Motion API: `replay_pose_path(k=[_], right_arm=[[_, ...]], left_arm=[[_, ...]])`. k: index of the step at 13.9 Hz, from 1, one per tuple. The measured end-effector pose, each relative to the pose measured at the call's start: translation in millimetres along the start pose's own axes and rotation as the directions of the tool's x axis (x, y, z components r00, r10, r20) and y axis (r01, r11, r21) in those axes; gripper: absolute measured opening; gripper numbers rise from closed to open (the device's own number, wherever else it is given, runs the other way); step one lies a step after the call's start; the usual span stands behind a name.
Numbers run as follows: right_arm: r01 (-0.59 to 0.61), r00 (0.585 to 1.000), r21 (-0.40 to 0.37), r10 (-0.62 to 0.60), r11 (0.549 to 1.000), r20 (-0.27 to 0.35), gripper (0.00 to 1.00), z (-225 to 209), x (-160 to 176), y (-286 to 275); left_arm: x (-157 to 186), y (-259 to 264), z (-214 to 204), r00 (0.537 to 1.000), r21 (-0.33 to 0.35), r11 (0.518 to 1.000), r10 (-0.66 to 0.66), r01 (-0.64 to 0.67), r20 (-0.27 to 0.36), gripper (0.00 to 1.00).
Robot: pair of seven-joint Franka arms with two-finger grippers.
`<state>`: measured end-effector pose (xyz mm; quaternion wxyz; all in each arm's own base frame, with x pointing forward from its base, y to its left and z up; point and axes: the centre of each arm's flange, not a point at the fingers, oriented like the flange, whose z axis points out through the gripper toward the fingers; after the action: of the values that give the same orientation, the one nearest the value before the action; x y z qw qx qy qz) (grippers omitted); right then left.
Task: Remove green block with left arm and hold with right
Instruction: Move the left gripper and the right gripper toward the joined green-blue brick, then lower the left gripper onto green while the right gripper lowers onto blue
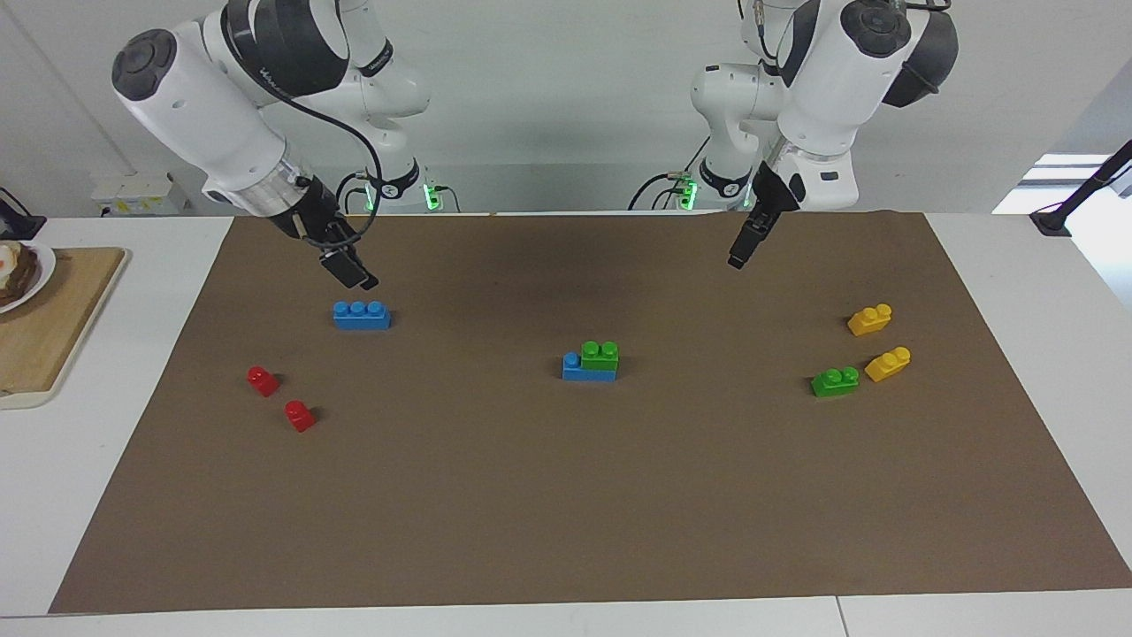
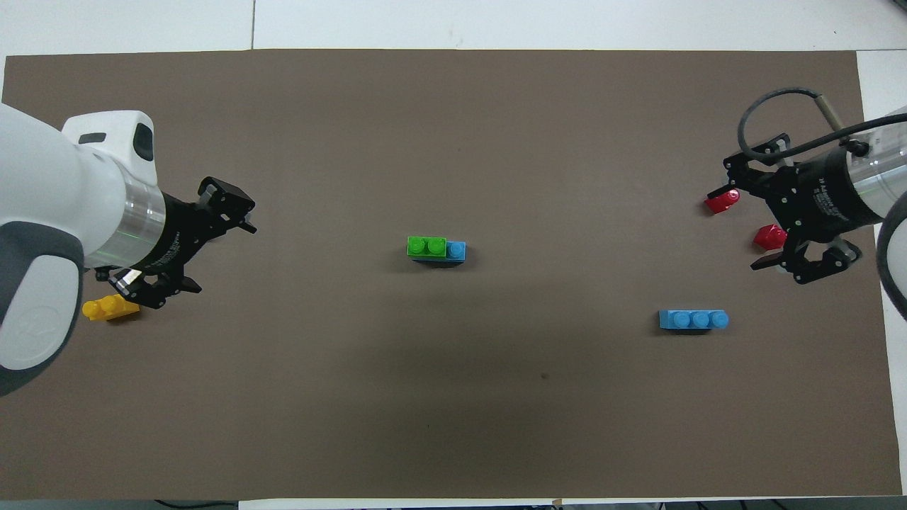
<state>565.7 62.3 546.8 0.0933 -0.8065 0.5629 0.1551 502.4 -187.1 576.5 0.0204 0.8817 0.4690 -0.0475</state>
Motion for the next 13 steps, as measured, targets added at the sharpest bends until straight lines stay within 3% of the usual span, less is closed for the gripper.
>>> replay_pose_path(k=[2, 6, 11, 13], right_arm=[[-0.096, 0.994, 0.016, 0.095, 0.995, 0.057, 0.98, 19.4, 3.8, -14.7], [-0.241, 0.967, 0.053, 0.235, 0.969, 0.100, 1.00, 50.8, -17.9, -41.1], [-0.259, 0.963, 0.083, 0.251, 0.962, 0.096, 1.00, 93.7, -45.1, -51.2], [-0.260, 0.962, 0.083, 0.251, 0.962, 0.110, 1.00, 110.9, -52.5, -53.5]], left_arm=[[-15.3, 5.4, -0.9, 0.987, -0.019, 0.987, -0.158, 0.158, 0.006, 1.00], [-63.5, 21.6, 8.0, 0.925, -0.044, 0.924, -0.381, 0.381, 0.018, 1.00], [-84.6, 57.6, 72.7, 0.826, -0.003, 0.826, -0.563, 0.563, 0.021, 1.00], [-95.2, 69.4, 97.6, 0.808, 0.003, 0.808, -0.589, 0.589, 0.022, 1.00]])
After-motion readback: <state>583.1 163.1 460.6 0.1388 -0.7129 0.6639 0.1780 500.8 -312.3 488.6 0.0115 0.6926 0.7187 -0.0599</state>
